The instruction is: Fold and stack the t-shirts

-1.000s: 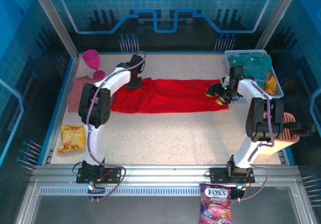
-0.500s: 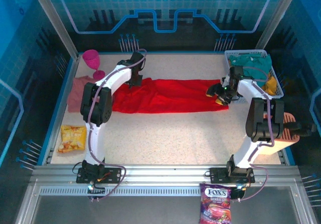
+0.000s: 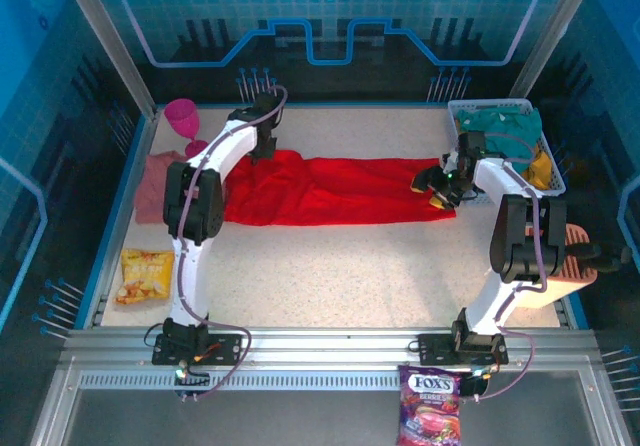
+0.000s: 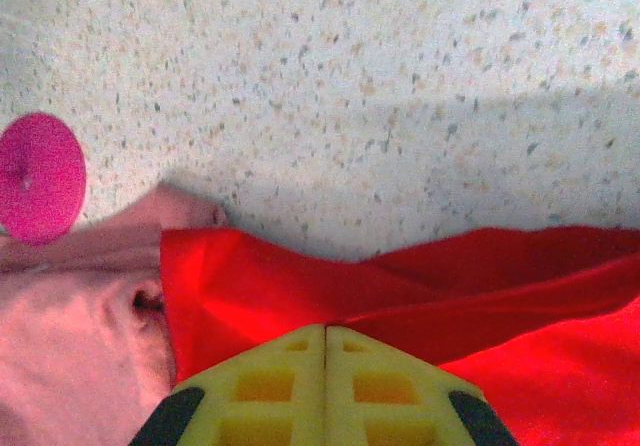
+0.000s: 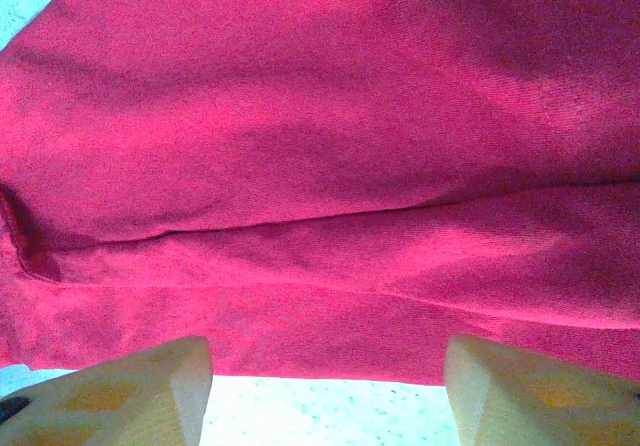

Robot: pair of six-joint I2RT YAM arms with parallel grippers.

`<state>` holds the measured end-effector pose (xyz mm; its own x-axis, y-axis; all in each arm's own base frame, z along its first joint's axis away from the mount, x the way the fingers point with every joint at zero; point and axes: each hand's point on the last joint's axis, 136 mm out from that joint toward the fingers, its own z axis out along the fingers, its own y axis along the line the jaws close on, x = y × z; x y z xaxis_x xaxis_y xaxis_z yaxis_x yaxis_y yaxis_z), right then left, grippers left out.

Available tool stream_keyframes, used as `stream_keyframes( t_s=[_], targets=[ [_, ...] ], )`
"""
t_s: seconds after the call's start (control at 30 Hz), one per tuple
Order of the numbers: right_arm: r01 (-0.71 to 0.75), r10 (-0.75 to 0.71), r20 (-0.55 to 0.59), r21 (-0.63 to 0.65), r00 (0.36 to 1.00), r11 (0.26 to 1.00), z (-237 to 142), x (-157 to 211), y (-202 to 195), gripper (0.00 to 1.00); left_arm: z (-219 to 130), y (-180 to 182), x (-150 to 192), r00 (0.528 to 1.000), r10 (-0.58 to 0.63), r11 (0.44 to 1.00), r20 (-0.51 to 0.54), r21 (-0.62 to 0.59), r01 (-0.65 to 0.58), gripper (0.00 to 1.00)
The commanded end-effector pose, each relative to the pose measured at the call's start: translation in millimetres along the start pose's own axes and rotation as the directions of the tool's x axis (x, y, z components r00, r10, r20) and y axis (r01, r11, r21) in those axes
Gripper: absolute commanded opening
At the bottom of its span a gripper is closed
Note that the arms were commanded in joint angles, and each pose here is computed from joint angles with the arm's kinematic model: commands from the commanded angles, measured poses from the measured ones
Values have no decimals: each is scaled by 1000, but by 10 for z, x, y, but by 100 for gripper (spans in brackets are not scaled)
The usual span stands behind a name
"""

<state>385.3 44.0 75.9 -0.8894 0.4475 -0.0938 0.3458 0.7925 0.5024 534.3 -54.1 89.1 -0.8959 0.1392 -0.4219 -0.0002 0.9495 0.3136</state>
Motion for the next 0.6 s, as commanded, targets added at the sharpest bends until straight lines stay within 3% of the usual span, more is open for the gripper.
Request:
stream_keyframes(
  t_s=[0.0,0.1,0.13,0.27,0.4,0.57],
  targets=[
    [-2,2,-10,-9,1000,1000,-6,15,-23,64,51,44,-19,999,45,998,-22,-37,-46,0],
    [-4,4,-15,-9,1000,1000,5,21,-28,64,67,67,-31,998,45,998,-43,-45,-47,4],
    [-7,7,-15,-5,1000,1000,5,21,-35,64,42,97,-1,997,38,997,-62,-58,-42,12],
    [-2,2,-5,22,1000,1000,-23,22,-75,66,-195,185,199,994,-30,999,-102,-38,27,29],
    [-8,7,10,107,1000,994,-59,34,-225,79,-562,222,593,982,-125,990,-144,41,133,51],
    [-26,22,26,157,999,987,-99,128,-365,91,-861,286,1159,958,-224,968,-177,75,240,52]
  ],
)
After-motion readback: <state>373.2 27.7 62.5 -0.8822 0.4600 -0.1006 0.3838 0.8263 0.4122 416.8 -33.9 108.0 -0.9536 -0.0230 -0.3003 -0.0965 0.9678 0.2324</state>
